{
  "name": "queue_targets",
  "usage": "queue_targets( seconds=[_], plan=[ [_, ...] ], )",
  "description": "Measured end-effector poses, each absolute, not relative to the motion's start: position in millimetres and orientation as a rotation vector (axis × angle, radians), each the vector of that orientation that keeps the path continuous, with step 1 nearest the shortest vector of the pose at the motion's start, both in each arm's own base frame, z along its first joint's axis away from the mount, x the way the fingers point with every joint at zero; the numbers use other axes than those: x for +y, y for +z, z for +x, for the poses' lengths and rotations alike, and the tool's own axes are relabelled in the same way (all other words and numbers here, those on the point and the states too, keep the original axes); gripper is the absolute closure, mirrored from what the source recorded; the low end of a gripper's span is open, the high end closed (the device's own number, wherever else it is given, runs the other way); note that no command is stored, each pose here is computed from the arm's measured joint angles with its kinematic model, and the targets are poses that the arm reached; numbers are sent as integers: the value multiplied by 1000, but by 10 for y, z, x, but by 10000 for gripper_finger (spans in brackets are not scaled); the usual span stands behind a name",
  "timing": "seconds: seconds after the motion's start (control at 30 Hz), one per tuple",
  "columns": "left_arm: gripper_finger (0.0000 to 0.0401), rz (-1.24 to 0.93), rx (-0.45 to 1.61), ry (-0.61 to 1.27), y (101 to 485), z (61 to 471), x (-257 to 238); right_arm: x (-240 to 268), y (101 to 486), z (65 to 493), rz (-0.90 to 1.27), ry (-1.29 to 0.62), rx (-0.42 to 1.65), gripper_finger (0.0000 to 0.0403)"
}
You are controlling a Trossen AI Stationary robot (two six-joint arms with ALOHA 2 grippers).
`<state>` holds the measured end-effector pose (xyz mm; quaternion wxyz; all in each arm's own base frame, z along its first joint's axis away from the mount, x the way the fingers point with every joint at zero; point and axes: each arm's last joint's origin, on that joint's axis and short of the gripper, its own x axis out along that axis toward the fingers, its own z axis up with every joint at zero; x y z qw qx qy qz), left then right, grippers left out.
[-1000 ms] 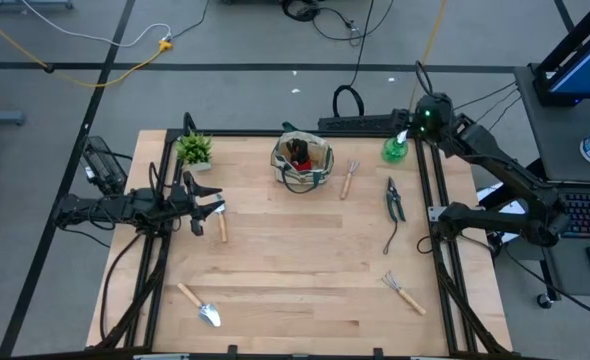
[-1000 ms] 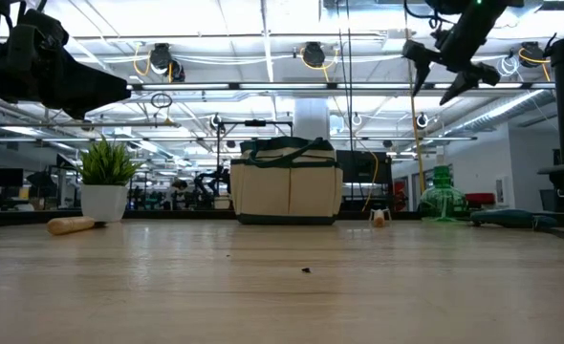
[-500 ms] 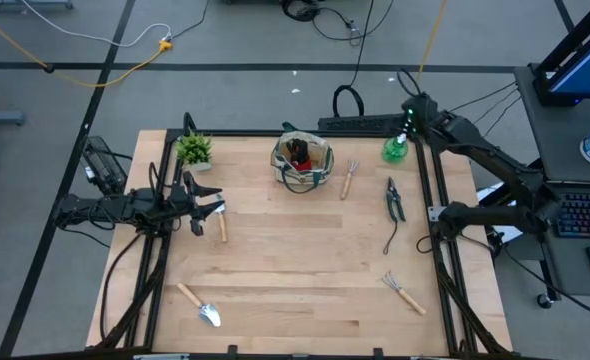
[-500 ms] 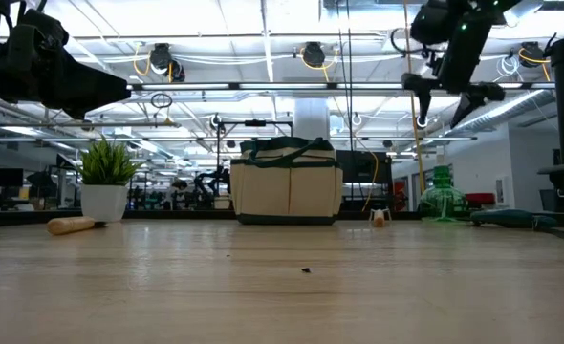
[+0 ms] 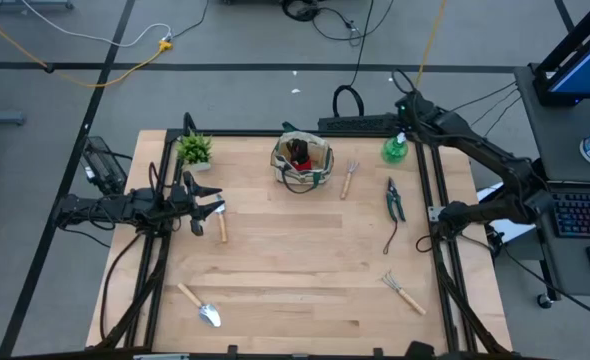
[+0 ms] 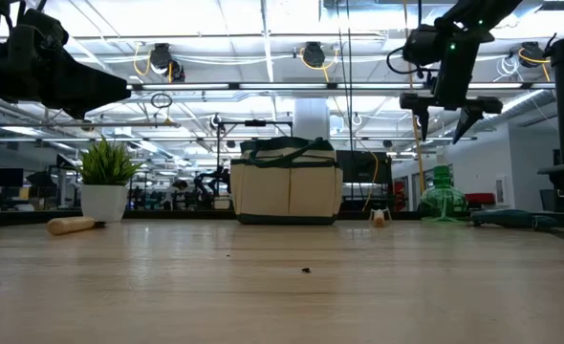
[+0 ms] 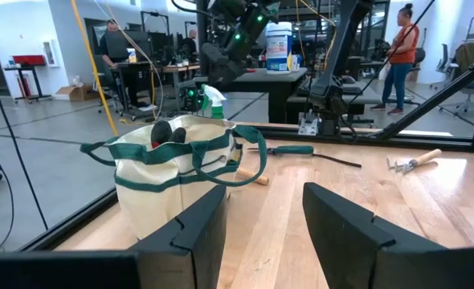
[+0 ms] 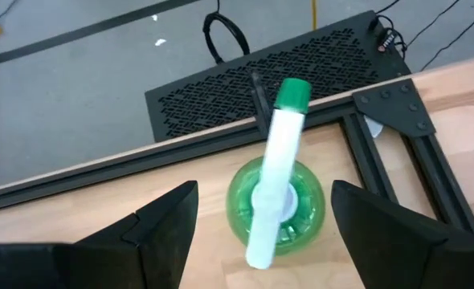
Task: Pick & Place Garden tools in Gardening bag
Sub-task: Put the green spray bottle into the gardening bag
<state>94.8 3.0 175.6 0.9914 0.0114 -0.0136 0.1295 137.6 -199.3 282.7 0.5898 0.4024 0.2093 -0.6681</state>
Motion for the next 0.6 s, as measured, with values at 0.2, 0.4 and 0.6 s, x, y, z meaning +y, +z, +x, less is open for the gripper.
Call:
queue_targets(
  seconds=[0.2,0.4,0.6],
  plan=[
    [231,23,-27,260,1756,948,30,-2029,2788,1380,942,-1566,502,124],
    [231,24,-27,260,1756,948,30,-2033,2786,1375,939,-1570,503,124],
    [231,25,-26,260,1755,948,30,-2045,2788,1356,903,-1558,537,124]
  ],
)
